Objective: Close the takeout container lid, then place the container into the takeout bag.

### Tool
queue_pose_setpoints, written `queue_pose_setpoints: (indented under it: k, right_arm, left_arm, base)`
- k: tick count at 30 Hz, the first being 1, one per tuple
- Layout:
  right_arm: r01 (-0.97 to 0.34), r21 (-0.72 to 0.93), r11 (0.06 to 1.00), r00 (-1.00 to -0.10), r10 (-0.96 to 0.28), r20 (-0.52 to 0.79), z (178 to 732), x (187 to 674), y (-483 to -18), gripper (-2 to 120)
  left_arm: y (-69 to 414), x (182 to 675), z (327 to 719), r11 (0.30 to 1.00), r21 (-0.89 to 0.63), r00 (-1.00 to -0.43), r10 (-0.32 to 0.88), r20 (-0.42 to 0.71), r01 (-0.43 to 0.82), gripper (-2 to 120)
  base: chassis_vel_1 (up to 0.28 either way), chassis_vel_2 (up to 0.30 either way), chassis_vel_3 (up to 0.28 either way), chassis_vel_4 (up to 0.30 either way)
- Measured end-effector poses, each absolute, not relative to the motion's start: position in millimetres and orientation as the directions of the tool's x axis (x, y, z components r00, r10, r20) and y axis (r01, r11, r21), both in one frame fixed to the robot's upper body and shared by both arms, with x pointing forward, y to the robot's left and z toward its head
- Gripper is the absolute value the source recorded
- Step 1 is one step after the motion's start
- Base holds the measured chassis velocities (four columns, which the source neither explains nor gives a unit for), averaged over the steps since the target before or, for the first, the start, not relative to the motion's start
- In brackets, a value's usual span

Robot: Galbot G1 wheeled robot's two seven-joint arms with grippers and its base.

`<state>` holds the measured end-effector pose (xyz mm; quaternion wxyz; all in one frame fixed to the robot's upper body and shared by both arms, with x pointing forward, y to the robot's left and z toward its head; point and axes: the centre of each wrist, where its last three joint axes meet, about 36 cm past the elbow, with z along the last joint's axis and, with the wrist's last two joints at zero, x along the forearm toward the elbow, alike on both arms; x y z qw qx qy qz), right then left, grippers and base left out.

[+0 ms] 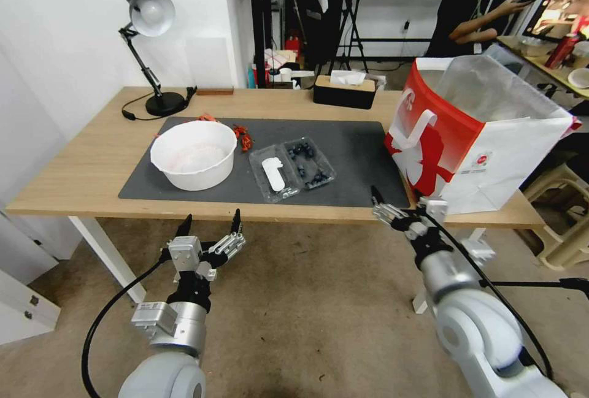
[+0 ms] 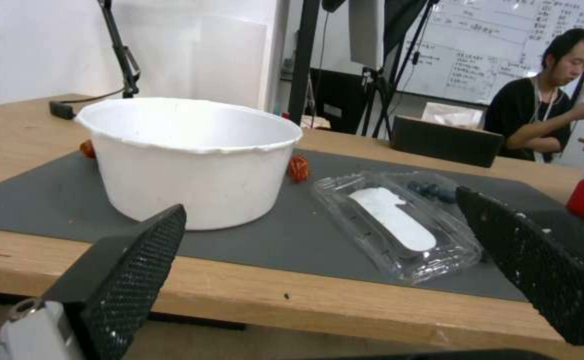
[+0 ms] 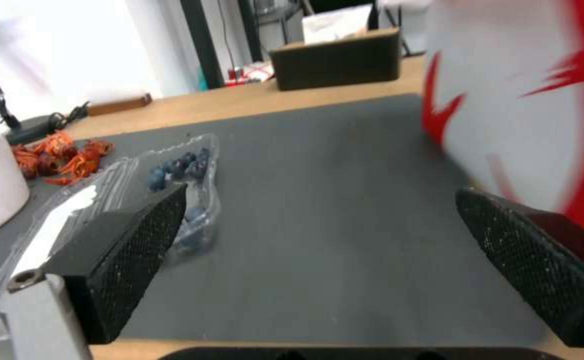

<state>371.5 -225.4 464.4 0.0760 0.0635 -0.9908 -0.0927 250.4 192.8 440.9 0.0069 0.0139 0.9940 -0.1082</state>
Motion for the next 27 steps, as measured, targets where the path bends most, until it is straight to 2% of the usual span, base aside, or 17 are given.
queue_pose_setpoints:
  k: [6, 14, 27]
  right_arm:
    - [-0.122, 0.204, 0.971, -0.974, -0.157, 0.163, 465, 408, -208, 100]
    - [-0.106, 0.211, 0.972, -0.951, -0.162, 0.265, 470, 454, -183, 100]
    - [-0.092, 0.177, 0.98, -0.903, -0.157, 0.401, 485, 486, -167, 100]
  left_arm:
    - [196, 249, 441, 0.978, -0.207, -1.0, 0.015, -0.016, 0.018, 100]
    - [197, 248, 437, 0.98, -0.201, -1.0, 0.002, -0.013, 0.004, 100]
    - [197, 250, 432, 0.98, -0.2, -1.0, -0.007, -0.009, -0.005, 100]
  base:
    - [0.0, 0.0, 0.0, 0.0]
    - [0.0, 0.0, 0.0, 0.0]
    - [0.0, 0.0, 0.0, 0.0]
